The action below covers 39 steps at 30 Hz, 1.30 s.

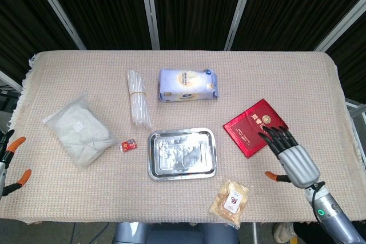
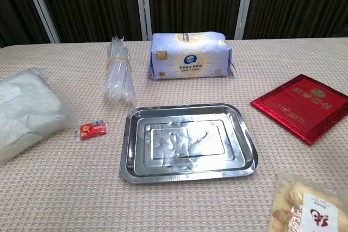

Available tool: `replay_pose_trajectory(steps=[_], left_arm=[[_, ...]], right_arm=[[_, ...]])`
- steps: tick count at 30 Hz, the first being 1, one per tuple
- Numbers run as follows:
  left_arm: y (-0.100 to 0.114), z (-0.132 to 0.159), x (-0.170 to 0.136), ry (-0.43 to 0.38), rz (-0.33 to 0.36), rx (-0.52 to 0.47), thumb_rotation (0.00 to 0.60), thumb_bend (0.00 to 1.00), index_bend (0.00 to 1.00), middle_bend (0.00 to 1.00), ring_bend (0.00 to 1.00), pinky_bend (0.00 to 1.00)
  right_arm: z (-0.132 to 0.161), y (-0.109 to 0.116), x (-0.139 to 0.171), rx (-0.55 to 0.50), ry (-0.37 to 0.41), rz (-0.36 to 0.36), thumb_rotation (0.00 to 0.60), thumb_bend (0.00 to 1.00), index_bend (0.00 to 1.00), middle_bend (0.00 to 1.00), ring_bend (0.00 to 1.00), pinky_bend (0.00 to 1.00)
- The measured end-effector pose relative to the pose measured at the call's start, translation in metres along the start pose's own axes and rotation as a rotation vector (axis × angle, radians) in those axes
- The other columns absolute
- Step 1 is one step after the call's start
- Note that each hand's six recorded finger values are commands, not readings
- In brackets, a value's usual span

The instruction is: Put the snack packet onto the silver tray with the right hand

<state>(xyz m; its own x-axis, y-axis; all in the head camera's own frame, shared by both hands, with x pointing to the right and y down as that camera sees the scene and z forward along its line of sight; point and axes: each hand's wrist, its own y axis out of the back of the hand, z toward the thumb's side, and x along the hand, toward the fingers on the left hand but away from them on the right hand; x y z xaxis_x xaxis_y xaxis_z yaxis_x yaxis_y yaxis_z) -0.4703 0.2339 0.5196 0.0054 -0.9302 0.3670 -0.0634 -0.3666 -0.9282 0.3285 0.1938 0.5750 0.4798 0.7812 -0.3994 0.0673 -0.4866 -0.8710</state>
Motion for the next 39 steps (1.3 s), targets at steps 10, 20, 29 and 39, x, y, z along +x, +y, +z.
replay_pose_trajectory(steps=[10,20,29,39], left_arm=[[0.0,0.003,-0.002,-0.009,-0.015,0.012,0.6,0.28,0.15,0.0,0.0,0.0],[-0.001,0.006,-0.001,-0.02,-0.02,0.015,0.6,0.28,0.15,0.0,0.0,0.0],[-0.004,0.013,0.001,-0.043,-0.025,0.005,0.6,0.28,0.15,0.0,0.0,0.0],[-0.006,0.006,-0.004,-0.019,-0.034,0.003,0.6,0.28,0.15,0.0,0.0,0.0]], right_arm=[[0.057,-0.035,-0.024,0.168,0.33,0.207,0.6,0.0,0.04,0.0,0.0,0.0],[0.078,-0.076,-0.008,0.343,0.519,0.382,0.6,0.0,0.05,0.0,0.0,0.0],[0.081,-0.089,0.007,0.37,0.549,0.443,0.6,0.0,0.06,0.0,0.0,0.0],[0.083,-0.103,0.008,0.385,0.562,0.492,0.6,0.0,0.07,0.0,0.0,0.0]])
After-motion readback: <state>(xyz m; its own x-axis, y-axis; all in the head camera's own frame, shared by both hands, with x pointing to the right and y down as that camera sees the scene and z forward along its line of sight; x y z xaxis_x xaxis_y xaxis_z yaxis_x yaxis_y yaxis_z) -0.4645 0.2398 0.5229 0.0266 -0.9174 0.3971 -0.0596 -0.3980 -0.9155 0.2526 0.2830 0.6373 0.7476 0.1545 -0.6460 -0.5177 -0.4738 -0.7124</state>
